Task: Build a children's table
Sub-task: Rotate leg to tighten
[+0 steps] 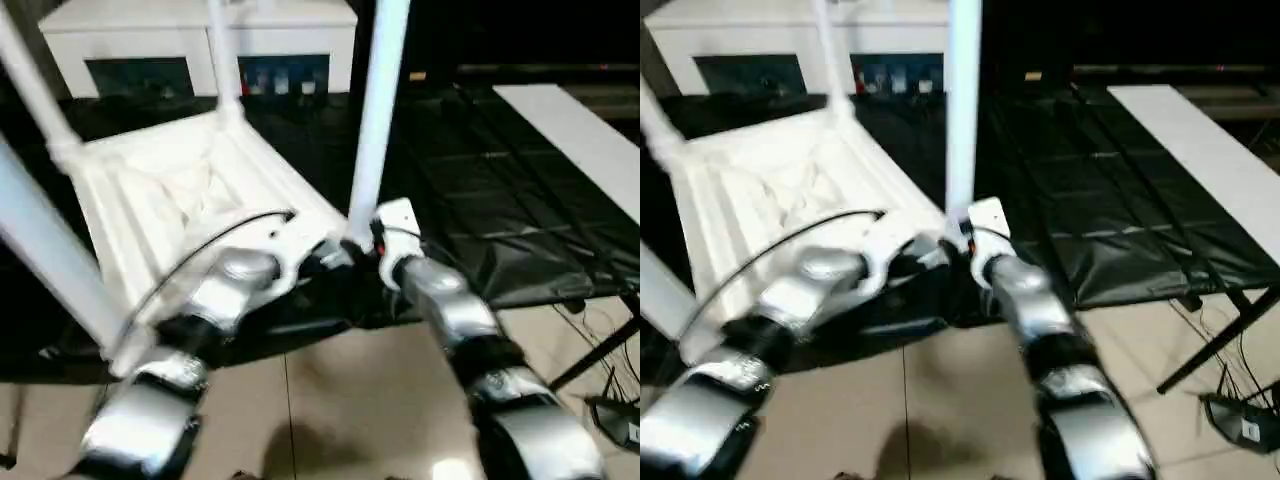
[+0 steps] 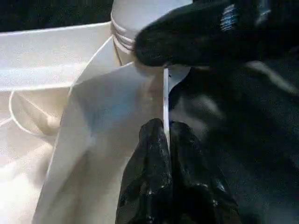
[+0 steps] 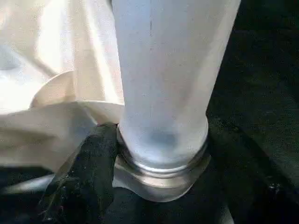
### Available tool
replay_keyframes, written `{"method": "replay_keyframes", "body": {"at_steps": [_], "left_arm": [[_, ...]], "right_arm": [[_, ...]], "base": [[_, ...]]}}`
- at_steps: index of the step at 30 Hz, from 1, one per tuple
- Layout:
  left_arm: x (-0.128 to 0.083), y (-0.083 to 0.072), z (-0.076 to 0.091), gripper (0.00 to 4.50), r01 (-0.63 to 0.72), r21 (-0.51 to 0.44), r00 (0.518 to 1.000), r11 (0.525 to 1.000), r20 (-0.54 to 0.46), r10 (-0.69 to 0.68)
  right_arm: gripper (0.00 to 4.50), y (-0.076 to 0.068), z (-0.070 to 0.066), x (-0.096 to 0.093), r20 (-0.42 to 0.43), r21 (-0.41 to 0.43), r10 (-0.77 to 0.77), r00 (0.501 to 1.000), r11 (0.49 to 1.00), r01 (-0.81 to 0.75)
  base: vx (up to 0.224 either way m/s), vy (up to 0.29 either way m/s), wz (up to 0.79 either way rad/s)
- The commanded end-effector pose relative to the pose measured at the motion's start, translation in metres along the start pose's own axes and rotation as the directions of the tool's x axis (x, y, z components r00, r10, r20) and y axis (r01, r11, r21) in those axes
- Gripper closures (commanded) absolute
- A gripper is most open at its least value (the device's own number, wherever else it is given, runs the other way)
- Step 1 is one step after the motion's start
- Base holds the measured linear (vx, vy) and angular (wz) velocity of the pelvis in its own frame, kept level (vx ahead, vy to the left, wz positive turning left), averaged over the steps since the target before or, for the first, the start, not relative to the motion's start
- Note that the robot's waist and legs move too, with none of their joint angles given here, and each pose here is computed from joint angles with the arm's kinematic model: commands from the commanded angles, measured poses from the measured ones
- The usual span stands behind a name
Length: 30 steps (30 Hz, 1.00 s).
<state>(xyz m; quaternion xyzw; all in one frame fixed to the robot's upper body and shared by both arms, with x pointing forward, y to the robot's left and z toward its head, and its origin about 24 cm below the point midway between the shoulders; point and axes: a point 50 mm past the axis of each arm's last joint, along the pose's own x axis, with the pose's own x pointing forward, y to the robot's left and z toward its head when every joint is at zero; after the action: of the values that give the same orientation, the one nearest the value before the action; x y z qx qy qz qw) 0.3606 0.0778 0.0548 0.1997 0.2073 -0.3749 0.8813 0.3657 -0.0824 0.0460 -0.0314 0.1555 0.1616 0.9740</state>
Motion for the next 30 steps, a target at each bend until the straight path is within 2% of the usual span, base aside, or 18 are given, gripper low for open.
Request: {"method": "replay_keyframes", "body": {"at_steps": [1, 4, 5, 9, 11, 13, 16, 18, 19, 20, 21, 22, 23, 25, 30], "left_arm": [[0.002, 0.004, 0.004, 4.5, -0.065, 0.026, 0.998, 0.998, 0.015, 0.065], [0.002, 0.004, 0.002, 4.5, -0.055, 0.045, 0.998, 0.997, 0.009, 0.054], [0.002, 0.004, 0.002, 4.5, -0.048, 0.053, 0.999, 0.997, 0.008, 0.048], [-0.004, 0.005, -0.002, 4.5, 0.026, 0.068, 0.999, 0.997, 0.034, -0.028], [-0.008, 0.002, -0.003, 4.5, 0.105, 0.096, 0.992, 0.99, 0.056, -0.111], [-0.013, -0.003, -0.006, 4.5, 0.19, 0.128, 0.977, 0.973, 0.075, -0.2], [-0.024, -0.01, -0.01, 4.5, 0.32, 0.162, 0.938, 0.933, 0.086, -0.336], [-0.035, -0.013, -0.014, 4.5, 0.401, 0.188, 0.903, 0.897, 0.081, -0.421], [-0.038, -0.014, -0.015, 4.5, 0.424, 0.201, 0.892, 0.883, 0.077, -0.445], [-0.038, -0.014, -0.015, 4.5, 0.424, 0.201, 0.892, 0.883, 0.077, -0.445], [-0.04, -0.014, -0.016, 4.5, 0.44, 0.207, 0.883, 0.874, 0.074, -0.463], [-0.048, -0.015, -0.018, 4.5, 0.485, 0.217, 0.858, 0.847, 0.068, -0.509], [-0.049, -0.015, -0.019, 4.5, 0.491, 0.217, 0.855, 0.844, 0.067, -0.515], [-0.055, -0.014, -0.02, 4.5, 0.516, 0.222, 0.84, 0.827, 0.059, -0.54], [-0.064, -0.008, -0.026, 4.5, 0.528, 0.216, 0.837, 0.821, 0.032, -0.547]], "right_arm": [[1.81, 0.006, -0.004, 0.002, -0.017, -0.013, -0.017, 1.0, 1.0, 0.017], [1.81, 0.011, 0.001, 0.002, 0.021, -0.006, 0.058, 0.998, 0.998, -0.058], [1.26, 0.012, 0.003, 0.001, 0.037, -0.001, 0.087, 0.996, 0.996, -0.087], [0.92, 0.005, 0.01, -0.004, 0.08, -0.008, 0.206, 0.975, 0.978, -0.206], [0.69, 0.0, 0.009, -0.007, 0.067, -0.048, 0.261, 0.963, 0.965, -0.258], [0.67, -0.006, 0.007, -0.011, 0.047, -0.104, 0.319, 0.947, 0.944, -0.313], [0.67, -0.017, 0.004, -0.022, 0.003, -0.197, 0.446, 0.895, 0.878, -0.436], [0.67, -0.027, 0.001, -0.033, -0.052, -0.288, 0.537, 0.842, 0.799, -0.528], [0.67, -0.029, 0.0, -0.037, -0.071, -0.302, 0.568, 0.82, 0.771, -0.561], [0.67, -0.029, 0.0, -0.037, -0.071, -0.302, 0.568, 0.82, 0.771, -0.561], [0.67, -0.03, -0.001, -0.04, -0.087, -0.304, 0.597, 0.798, 0.747, -0.591], [0.67, -0.034, -0.003, -0.049, -0.135, -0.322, 0.656, 0.743, 0.68, -0.659], [0.67, -0.035, -0.003, -0.05, -0.142, -0.324, 0.662, 0.736, 0.672, -0.666], [0.67, -0.038, -0.005, -0.055, -0.187, -0.339, 0.688, 0.701, 0.624, -0.704], [0.67, -0.042, -0.009, -0.064, -0.26, -0.343, 0.736, 0.625, 0.535, -0.772]], "base": [[0.0, 0.0, 0.0], [0.0, 0.0, 0.0], [0.0, 0.0, 0.0], [0.0, 0.0, 0.0], [0.0, 0.0, 0.0], [0.0, 0.0, 0.0], [0.0, 0.0, 0.0], [0.0, 0.0, 0.0], [0.0, 0.0, 0.0], [0.0, 0.0, 0.0], [0.0, 0.0, 0.0], [0.0, 0.0, 0.0], [0.0, 0.0, 0.0], [0.0, 0.0, 0.0], [0.0, 0.0, 0.0]]}}
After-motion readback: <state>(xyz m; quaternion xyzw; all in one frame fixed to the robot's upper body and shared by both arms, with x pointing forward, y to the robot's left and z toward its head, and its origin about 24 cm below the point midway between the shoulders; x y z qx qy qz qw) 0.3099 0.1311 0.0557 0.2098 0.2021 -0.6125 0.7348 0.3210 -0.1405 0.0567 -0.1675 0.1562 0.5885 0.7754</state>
